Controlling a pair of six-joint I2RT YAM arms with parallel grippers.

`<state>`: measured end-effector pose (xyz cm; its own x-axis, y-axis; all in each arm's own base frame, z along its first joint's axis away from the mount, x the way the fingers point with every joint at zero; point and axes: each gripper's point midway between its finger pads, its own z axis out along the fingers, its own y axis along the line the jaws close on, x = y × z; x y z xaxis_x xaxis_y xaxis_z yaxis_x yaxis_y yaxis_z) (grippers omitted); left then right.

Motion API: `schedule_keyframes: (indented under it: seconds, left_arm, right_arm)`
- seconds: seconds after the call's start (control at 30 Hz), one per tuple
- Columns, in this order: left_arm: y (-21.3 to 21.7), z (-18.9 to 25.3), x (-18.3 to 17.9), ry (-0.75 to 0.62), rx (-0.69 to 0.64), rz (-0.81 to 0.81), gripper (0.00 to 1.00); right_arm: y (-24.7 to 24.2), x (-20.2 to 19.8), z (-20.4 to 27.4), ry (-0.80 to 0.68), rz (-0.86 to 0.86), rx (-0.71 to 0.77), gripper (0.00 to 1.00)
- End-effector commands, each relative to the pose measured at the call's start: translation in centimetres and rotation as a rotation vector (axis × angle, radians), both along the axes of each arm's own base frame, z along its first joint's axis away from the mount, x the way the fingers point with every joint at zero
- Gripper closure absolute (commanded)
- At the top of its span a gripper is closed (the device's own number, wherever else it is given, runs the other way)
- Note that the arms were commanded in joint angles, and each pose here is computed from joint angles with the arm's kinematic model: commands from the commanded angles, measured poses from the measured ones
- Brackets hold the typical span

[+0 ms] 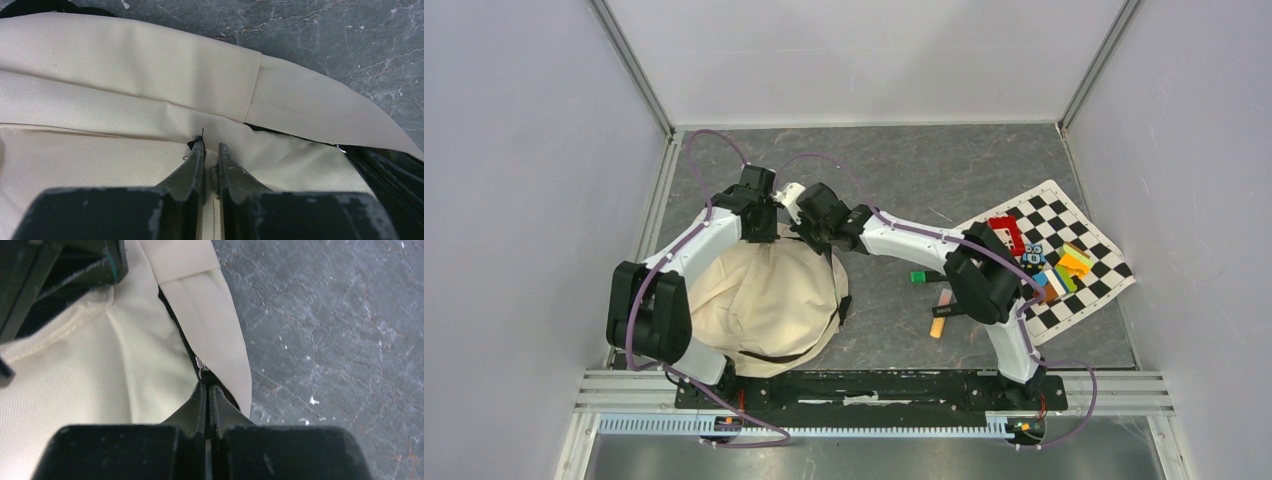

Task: Pack the student bag
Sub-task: Zip the student bag at the center of the board.

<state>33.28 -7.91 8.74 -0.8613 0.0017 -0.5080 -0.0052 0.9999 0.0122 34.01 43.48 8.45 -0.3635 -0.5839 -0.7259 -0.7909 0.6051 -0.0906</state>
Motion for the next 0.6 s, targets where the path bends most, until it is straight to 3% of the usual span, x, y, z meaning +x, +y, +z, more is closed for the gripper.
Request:
schedule_keyframes:
  seconds: [0.0,0.57]
  left_arm:
    - [-0.6,0.4,0.5,-0.021,-0.006,0.005,0.98]
    - [0.5,0.7,0.6,-0.053,0.041,0.049,0.98]
  right_arm:
    - [-1.3,-0.8,4.6,-0.021,0.018,0.003,1.00]
    - [-7.5,-6.1,5.8,0.078,0.024,-0.080,1.00]
